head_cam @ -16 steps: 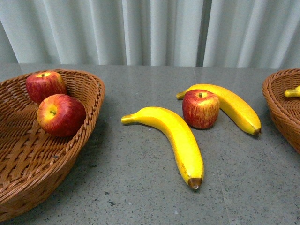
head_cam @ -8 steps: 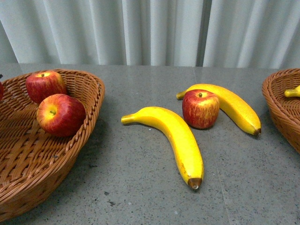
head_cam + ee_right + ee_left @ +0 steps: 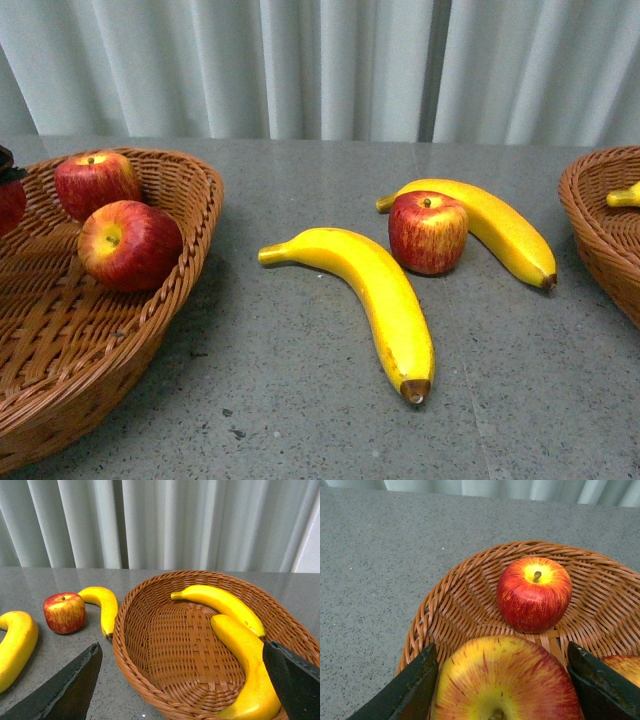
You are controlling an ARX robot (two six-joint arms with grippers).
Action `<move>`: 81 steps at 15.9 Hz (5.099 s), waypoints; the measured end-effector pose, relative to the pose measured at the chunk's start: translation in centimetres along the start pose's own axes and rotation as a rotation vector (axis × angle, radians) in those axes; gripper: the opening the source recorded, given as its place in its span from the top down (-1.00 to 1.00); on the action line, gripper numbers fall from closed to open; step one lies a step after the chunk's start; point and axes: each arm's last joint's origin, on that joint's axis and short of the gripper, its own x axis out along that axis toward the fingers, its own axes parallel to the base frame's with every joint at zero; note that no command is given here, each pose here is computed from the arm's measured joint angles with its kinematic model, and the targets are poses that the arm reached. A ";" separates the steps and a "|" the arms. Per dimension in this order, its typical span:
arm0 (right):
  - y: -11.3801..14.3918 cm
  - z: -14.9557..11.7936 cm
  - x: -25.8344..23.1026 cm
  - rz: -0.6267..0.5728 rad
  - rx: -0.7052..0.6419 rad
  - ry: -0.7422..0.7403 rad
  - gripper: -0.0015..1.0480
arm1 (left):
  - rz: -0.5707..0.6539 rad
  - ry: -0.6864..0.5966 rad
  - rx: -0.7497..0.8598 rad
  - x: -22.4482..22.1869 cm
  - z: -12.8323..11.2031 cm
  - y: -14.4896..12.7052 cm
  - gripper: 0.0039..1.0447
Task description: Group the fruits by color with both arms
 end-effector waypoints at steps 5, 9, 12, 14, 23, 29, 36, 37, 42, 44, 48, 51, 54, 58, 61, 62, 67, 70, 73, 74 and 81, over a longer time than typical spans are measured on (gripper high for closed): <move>0.0 0.0 0.0 0.000 0.000 0.000 -0.87 | -0.310 -0.250 0.142 -3.4 6.1 -9.9 -0.88; 0.0 0.0 0.0 0.000 0.000 0.000 -0.87 | -0.548 -0.135 0.260 -0.7 4.4 -17.9 -0.88; 0.0 0.0 0.0 0.000 0.000 0.000 -0.87 | -0.653 -0.072 0.366 0.5 2.2 -22.0 -0.88; 0.0 0.0 0.0 0.000 0.000 0.000 -0.87 | -0.658 -0.062 0.380 1.0 1.9 -22.6 -0.88; 0.0 0.0 0.0 0.000 0.000 0.000 -0.87 | -0.731 -0.006 0.457 4.9 1.0 -23.5 -0.88; 0.0 0.0 0.0 0.000 0.000 0.000 -0.87 | -0.773 0.005 0.525 6.3 0.4 -22.9 -0.88; 0.0 0.0 0.0 0.000 0.000 0.000 -0.87 | -0.821 0.019 0.539 7.9 -0.7 -24.5 -0.88; 0.0 0.0 0.0 0.000 0.000 0.000 -0.87 | -0.825 0.027 0.539 8.3 -1.0 -24.6 -0.88; 0.0 0.0 0.0 0.000 0.000 0.000 -0.87 | -0.830 0.031 0.535 9.4 -1.5 -25.1 -0.82; 0.0 0.0 0.0 0.000 0.000 0.000 -0.87 | -0.833 0.022 0.532 9.4 -1.4 -25.1 -0.41; 0.0 0.0 0.0 0.000 0.000 0.000 -0.87 | -0.812 0.004 0.512 9.0 -0.8 -25.0 -0.18; 0.0 0.0 0.0 0.000 0.000 0.000 -0.87 | -0.743 -0.089 0.474 7.0 1.9 -24.2 -0.18; 0.0 0.0 0.0 0.000 0.000 0.000 -0.87 | -0.584 -0.229 0.373 3.2 5.6 -22.6 -0.18; 0.0 0.0 0.0 0.000 0.000 0.000 -0.87 | -0.284 -0.234 0.191 -1.8 4.7 -18.6 -0.17; 0.0 0.0 0.0 0.000 0.000 0.000 -0.87 | -0.161 -0.254 0.090 -4.6 3.4 -16.2 -0.17; 0.0 0.0 0.0 0.000 0.000 0.000 -0.87 | -0.117 -0.269 0.051 -5.6 2.9 -15.4 -0.17; 0.0 0.0 0.0 0.000 0.000 0.000 -0.87 | 0.042 -0.235 -0.031 -8.3 -1.1 -12.1 -0.17; 0.0 0.0 0.0 0.000 0.000 0.000 -0.87 | 0.095 -0.205 -0.093 -9.2 -3.5 -10.4 -0.17; 0.0 0.0 0.0 0.000 0.000 0.000 -0.87 | 0.111 -0.156 -0.108 -8.9 -5.3 -10.1 -0.57; 0.0 0.0 0.0 0.000 0.000 0.000 -0.87 | 0.106 -0.165 -0.124 -9.1 -5.2 -10.2 -0.81; 0.0 0.0 0.0 0.000 0.000 0.000 -0.87 | 0.042 -0.311 -0.177 -13.3 -3.1 -9.4 -0.88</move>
